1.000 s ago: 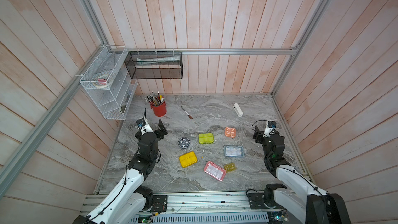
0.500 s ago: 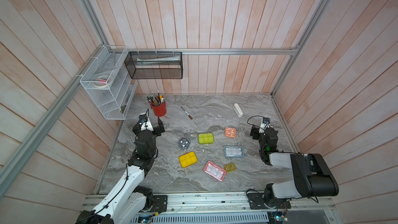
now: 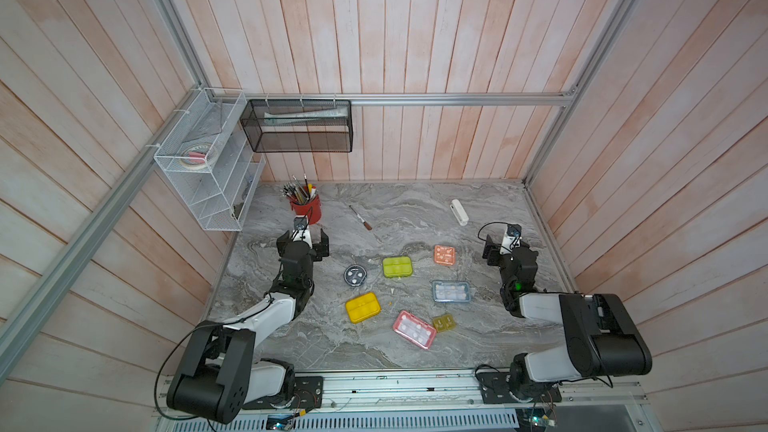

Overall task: Close pillboxes
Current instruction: Reset both arms

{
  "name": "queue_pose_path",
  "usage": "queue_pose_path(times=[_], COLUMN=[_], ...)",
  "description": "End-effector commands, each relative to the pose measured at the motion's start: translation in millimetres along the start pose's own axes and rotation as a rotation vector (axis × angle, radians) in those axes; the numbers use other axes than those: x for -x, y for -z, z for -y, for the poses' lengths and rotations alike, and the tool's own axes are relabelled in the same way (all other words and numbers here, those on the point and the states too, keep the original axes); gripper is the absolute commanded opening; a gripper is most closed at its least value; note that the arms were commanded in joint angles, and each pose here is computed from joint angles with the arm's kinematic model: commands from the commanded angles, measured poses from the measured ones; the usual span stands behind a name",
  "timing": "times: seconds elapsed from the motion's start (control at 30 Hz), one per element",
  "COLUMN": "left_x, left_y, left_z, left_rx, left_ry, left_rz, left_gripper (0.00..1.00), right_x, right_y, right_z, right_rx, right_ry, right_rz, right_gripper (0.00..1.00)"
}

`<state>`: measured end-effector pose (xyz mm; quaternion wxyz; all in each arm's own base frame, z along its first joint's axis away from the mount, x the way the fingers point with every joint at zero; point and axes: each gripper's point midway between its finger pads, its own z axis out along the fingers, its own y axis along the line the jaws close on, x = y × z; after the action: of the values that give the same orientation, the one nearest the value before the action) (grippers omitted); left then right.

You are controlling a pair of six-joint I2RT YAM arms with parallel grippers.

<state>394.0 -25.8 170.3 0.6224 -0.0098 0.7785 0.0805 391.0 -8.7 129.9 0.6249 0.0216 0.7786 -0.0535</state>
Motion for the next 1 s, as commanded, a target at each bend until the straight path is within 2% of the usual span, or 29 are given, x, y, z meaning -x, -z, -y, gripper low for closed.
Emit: queue_pose_path(times=[0.0,0.37,0.67,0.97], left_x=[6,-20,-22,-31], left_y=[-2,-9,-5,-5], left_z=[-8,-17,-31,-32], left_rx=[0.003,-0.008,0.054,0.06], left_ry=[0.022,0.005,0.042,0.052], left_rz=[0.059,0.042,0.073,0.078], left_gripper=[1.0,1.0,1.0,1.0], right_x=[5,5,6,7], right_y=[-1,0,3,6], right_z=[2,2,8,10], right_rx=[0.004,0.011,-0.003,-0.001], right_ry=[-0.008,-0.013,-0.035,-0.045], right_rz=[0.024,0.025,0.033,0.042], right_gripper=[0.81,0.81,0.82,0.82])
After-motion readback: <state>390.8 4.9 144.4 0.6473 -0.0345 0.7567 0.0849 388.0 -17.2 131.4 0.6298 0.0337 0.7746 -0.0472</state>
